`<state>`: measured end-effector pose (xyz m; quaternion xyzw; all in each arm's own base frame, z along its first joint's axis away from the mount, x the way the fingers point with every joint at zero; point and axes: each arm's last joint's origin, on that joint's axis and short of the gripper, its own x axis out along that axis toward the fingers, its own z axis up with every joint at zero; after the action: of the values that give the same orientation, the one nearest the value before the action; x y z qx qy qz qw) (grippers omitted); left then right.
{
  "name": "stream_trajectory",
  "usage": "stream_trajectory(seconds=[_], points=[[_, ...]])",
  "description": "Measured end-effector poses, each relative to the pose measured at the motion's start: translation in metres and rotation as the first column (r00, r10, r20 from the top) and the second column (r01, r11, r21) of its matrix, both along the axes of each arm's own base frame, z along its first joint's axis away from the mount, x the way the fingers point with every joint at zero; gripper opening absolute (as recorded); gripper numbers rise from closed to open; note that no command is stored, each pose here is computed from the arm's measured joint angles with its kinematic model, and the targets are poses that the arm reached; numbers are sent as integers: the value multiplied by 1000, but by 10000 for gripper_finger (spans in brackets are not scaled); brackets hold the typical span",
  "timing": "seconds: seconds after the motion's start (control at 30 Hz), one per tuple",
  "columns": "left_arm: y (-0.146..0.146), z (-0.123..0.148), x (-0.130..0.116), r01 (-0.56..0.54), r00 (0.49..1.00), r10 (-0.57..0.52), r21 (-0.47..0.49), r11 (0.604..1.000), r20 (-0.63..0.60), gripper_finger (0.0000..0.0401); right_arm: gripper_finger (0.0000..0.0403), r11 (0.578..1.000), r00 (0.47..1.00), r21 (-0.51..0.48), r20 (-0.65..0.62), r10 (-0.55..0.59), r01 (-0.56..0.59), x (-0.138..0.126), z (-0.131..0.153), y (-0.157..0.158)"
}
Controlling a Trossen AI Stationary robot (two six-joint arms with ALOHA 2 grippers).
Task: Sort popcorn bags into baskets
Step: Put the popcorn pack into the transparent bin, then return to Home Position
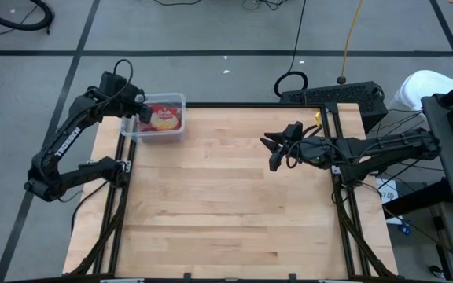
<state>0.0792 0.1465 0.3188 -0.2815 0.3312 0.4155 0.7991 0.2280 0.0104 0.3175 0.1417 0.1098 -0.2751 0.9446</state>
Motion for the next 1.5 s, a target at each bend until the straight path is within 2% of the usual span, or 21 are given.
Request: stream_trajectory(seconds=[0.2,0.4,0.53,0.63,0.8,0.93,1.03,1.2,1.37,1.43,1.5], points=[[-10,27,0,-7,1000,6,112,994,9,237,102,1000,1000,-1,-1,1,-1,0,0,0],[-17,34,6,57,998,-62,115,992,34,199,102,1000,1000,-6,-4,2,-2,0,0,0],[-23,35,13,135,984,-143,80,988,102,163,102,1000,1000,-25,-13,9,-9,0,0,0],[-33,38,15,186,971,-196,86,979,135,131,102,1000,1000,-28,-9,10,-10,-2,1,0],[-54,50,13,246,940,-280,180,952,194,64,85,996,999,-83,-25,28,-30,-4,4,0],[-76,64,6,288,886,-365,275,917,288,11,39,980,991,-156,-68,115,-124,-5,7,1],[-92,72,-4,306,839,-425,349,885,340,8,7,956,973,-187,-101,209,-225,-6,8,3],[-114,79,-21,347,770,-516,432,832,375,8,7,932,948,-179,-104,300,-315,-6,8,5],[-127,67,-36,415,777,-527,350,840,344,7,1,916,932,-173,-104,349,-362,-9,10,6],[-129,63,-37,415,788,-499,288,863,359,16,1,910,929,-188,-120,351,-368,-11,10,6],[-127,59,-34,428,788,-508,282,858,347,27,1,902,925,-211,-133,355,-376,-14,12,6]])
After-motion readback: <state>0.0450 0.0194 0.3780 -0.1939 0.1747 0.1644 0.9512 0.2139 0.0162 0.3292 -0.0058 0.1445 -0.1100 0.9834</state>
